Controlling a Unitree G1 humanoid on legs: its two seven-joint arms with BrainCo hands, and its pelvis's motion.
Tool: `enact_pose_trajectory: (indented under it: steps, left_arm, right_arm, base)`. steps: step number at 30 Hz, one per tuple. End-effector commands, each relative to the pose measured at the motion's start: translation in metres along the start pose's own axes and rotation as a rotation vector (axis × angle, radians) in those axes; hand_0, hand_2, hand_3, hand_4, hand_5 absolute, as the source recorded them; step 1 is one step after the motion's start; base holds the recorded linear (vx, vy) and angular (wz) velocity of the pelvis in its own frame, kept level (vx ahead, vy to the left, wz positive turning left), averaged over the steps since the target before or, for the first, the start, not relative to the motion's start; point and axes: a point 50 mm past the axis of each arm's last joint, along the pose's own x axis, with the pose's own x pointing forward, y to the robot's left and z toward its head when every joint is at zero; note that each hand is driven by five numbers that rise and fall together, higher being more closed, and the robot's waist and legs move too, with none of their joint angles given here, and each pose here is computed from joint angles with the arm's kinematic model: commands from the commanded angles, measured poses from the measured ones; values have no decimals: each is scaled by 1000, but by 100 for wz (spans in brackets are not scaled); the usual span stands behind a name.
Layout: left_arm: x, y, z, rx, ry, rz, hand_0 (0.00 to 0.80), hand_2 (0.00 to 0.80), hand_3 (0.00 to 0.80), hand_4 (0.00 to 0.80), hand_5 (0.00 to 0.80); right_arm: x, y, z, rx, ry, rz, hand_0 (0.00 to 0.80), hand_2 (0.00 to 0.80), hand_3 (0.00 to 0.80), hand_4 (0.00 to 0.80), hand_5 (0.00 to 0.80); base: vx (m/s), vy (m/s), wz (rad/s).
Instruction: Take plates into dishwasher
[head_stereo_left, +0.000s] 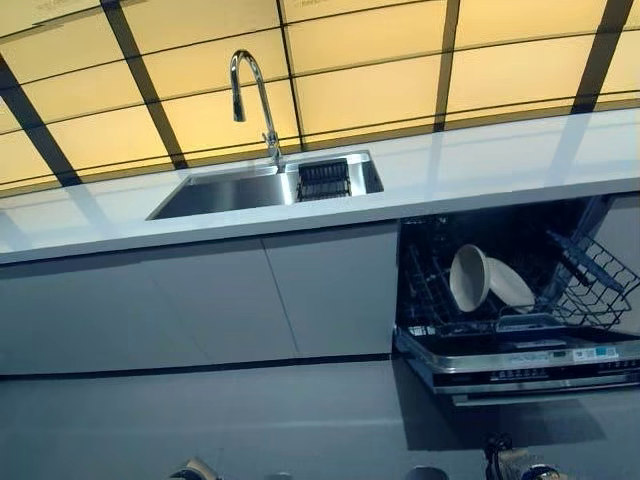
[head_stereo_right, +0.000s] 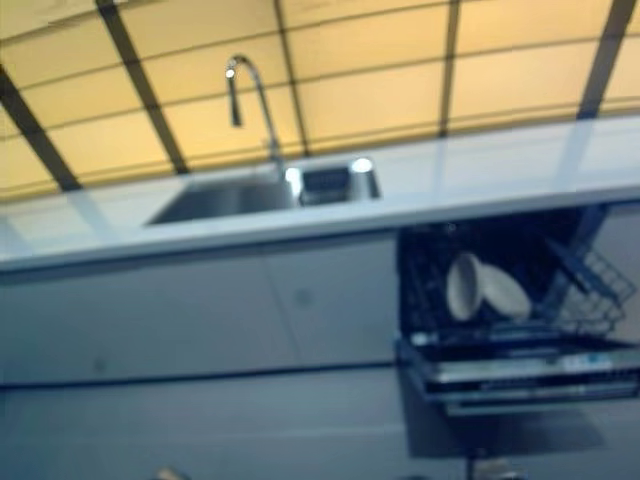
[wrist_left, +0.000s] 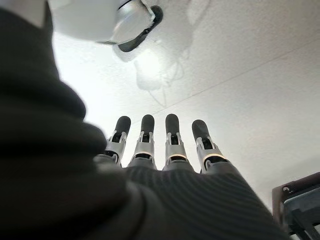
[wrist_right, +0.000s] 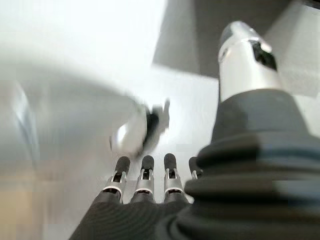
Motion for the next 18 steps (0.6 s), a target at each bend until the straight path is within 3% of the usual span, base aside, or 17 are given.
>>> enact_pose_trajectory:
  steps: [1,4,7,10,13,18]
  left_arm:
    - [-7,13,14,-40,8,19,0,0,0,0,0]
    - [-10,14,20,-61,-8,15,0,0,0,0,0]
    - [-8,-6,26,-132,-56,-19,0,0,0,0,0]
    - [-7,-7,25,-216,-85,-51,0,0,0,0,0]
    - [-7,-2,24,-266,-96,-57,0,0,0,0,0]
    - [-4,2,13,-280,-79,-65,0,0,0,0,0]
  right_arm:
    - [-32,80,-14,369,62,404,0,0,0,0,0]
    - [-38,91,-18,408,60,491,0,0,0,0,0]
    - [-38,88,-22,357,21,697,0,0,0,0,0]
    - [-40,72,14,286,7,897,0,0,0,0,0]
    - [-79,110,28,183,-17,1118,0,0,0,0,0]
    - [-144,167,19,-6,-57,1319,0,0,0,0,0]
  base:
    - [-175,196,1]
    - [-137,103,-8]
    - [-145,226,-12]
    - [-66,155,-14]
    - [-67,92,-20]
    - [-28,47,-15]
